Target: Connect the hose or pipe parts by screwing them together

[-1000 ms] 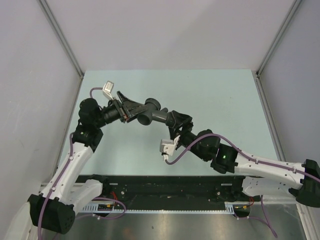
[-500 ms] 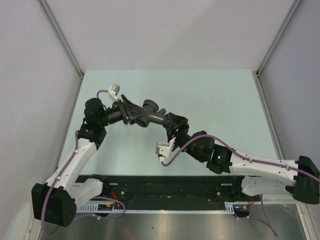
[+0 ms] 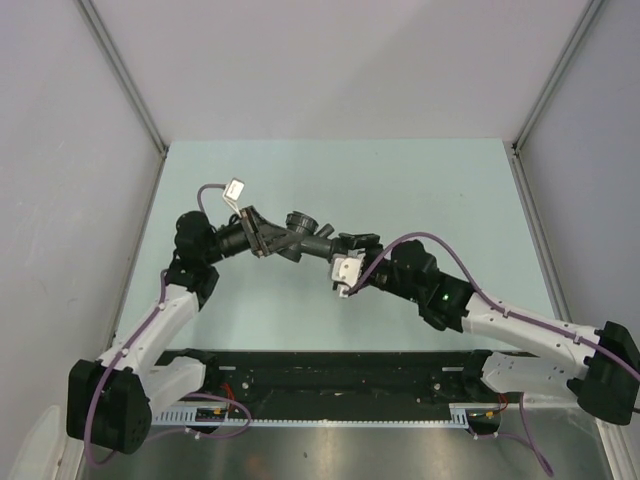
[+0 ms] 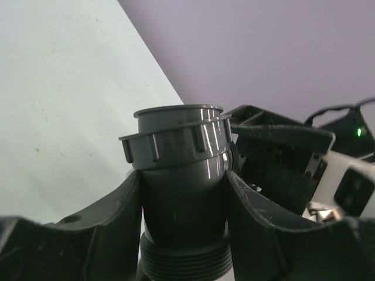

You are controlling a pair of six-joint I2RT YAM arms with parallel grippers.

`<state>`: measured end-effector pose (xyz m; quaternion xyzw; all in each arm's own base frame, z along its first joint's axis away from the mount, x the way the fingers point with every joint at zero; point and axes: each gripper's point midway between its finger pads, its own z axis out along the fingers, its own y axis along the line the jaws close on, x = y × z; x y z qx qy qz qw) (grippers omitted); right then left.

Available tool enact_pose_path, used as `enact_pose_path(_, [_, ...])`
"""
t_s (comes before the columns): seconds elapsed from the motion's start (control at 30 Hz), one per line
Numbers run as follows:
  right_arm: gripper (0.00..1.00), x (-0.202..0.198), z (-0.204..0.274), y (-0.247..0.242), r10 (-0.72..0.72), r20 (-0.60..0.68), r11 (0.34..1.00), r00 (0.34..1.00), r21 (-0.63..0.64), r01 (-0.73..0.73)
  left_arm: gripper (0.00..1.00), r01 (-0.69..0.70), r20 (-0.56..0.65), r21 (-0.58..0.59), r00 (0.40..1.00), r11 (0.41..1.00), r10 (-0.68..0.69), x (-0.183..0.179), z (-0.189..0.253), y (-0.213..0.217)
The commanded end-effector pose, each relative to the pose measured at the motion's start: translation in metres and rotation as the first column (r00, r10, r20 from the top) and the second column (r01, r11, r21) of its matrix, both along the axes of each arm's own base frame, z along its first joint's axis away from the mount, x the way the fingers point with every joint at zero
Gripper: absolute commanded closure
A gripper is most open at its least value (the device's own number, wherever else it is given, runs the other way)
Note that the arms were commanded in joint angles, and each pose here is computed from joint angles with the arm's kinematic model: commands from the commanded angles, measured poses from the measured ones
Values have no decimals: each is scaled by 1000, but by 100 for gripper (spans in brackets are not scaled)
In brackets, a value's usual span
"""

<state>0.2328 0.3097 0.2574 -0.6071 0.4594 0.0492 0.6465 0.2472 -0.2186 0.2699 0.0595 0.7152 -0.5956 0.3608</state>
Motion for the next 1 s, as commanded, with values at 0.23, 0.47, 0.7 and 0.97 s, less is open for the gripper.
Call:
enact_pose_path(0.23, [100, -16, 44, -4, 340, -424, 896, 839, 417, -152, 98, 10, 700, 110, 709, 994, -84, -30, 30, -23])
enact_pose_path(0.47, [100, -34, 52, -10, 501, -536, 833, 679, 512, -211, 99, 7, 848, 173, 507, 985, -153, -49, 30, -31])
enact_pose_path(0.7, [100, -24, 36, -18, 378, -502, 895, 778, 413, -168, 36, -106, 843, 103, 537, 989, -30, -34, 49, -21])
enact_pose_path(0.97, [100, 12, 45, -36, 126, -347, 940, 929, 341, 0, 6, -258, 702, -65, 674, 964, 228, -21, 94, 18])
